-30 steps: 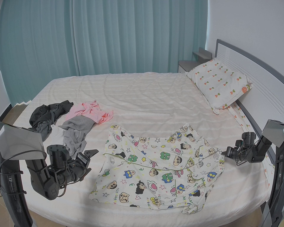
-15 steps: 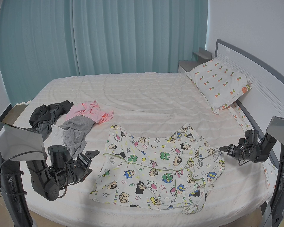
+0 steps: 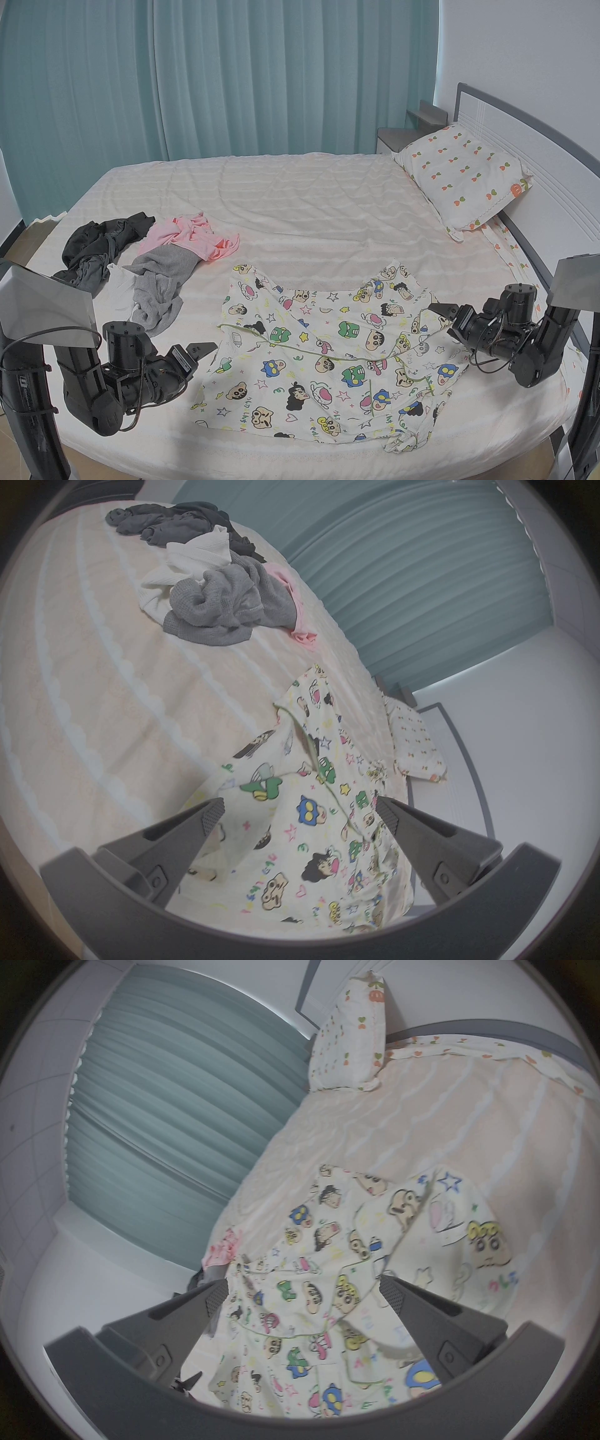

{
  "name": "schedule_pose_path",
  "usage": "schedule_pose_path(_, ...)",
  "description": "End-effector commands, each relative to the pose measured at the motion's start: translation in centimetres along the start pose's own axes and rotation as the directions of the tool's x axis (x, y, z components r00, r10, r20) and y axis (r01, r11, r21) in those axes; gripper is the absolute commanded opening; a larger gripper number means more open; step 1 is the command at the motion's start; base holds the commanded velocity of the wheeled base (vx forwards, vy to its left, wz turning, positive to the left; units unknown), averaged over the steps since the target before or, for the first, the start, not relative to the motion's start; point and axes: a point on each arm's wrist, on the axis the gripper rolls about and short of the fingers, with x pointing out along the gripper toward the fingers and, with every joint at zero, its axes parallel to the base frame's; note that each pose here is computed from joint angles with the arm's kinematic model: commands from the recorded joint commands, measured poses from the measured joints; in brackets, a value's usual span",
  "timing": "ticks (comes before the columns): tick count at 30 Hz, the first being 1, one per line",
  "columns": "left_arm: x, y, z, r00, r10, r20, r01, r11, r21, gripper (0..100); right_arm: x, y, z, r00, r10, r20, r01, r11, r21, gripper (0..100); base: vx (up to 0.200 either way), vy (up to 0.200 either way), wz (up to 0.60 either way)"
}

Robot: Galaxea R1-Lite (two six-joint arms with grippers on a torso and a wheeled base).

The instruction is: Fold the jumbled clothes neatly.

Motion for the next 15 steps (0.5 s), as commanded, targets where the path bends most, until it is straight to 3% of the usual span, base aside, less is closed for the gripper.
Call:
schedule_pose_path(1,-0.5,0.7,-1.7,0.996,0.049,-0.072,-0.044,0.996,0.072,100,0.1,-1.8,-4.7,0.993,-0.037,-0.111,0.043,0.998,0.052,100,0.000,0.000,0.00)
schedule_pose_path(10,0.8,0.7,-3.9,0.990,0.109,-0.085,-0.098,0.987,0.125,100,0.4,-2.4,-5.2,0.989,-0.057,-0.135,0.065,0.996,0.061,100,0.000,0.000,0.00)
schedule_pose_path(15,2.0,0.8,-4.1,0.990,0.137,-0.036,-0.131,0.982,0.135,100,0.3,-2.5,-5.3,0.989,-0.061,-0.137,0.070,0.996,0.062,100,0.000,0.000,0.00)
